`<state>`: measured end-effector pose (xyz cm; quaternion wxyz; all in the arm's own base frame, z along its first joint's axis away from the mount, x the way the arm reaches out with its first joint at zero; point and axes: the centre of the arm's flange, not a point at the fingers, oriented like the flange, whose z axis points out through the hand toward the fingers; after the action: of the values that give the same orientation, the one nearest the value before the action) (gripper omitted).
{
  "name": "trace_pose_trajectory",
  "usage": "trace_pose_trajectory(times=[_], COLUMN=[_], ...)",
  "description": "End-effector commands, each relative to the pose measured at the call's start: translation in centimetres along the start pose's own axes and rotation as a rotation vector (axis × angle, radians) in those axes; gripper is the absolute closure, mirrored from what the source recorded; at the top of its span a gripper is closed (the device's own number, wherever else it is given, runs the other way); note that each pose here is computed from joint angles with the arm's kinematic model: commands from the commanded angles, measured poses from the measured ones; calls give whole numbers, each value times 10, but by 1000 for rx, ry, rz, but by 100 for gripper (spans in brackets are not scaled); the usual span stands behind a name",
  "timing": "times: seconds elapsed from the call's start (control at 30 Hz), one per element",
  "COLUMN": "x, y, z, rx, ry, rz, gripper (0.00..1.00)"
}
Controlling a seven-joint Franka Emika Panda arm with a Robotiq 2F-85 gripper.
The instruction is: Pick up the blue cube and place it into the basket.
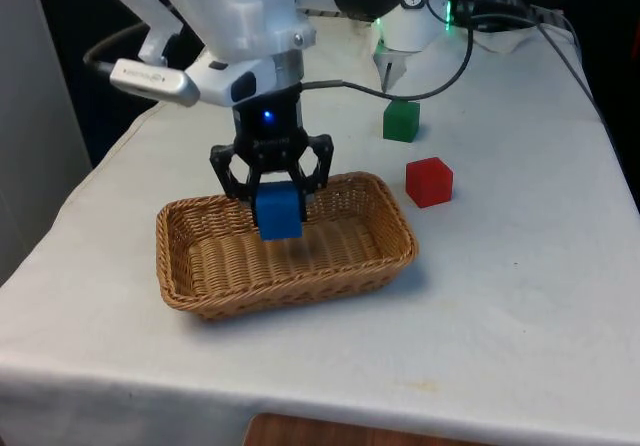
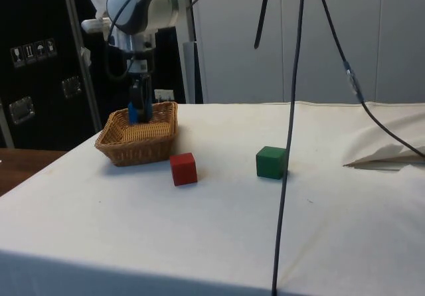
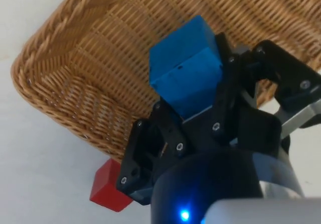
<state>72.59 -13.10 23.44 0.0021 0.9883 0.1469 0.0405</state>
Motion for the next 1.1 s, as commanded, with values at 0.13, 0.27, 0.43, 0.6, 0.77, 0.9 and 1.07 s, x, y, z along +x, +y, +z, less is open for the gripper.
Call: trace_pose_trajectory(times=[0.13, 0.27, 0.43, 0.6, 0.77, 0.9, 1.07], x=[1, 3, 3, 4, 5, 4, 4], y=[-2, -3, -3, -4, -4, -4, -4], z=[10, 24, 34, 38, 38, 38, 38], rx=[17, 52, 69, 70, 70, 69, 69], ry=[3, 8, 9, 4, 3, 1, 0], rz=[0, -4, -3, -6, -9, -10, -10], gripper=[99, 99, 99, 99, 86, 38, 2])
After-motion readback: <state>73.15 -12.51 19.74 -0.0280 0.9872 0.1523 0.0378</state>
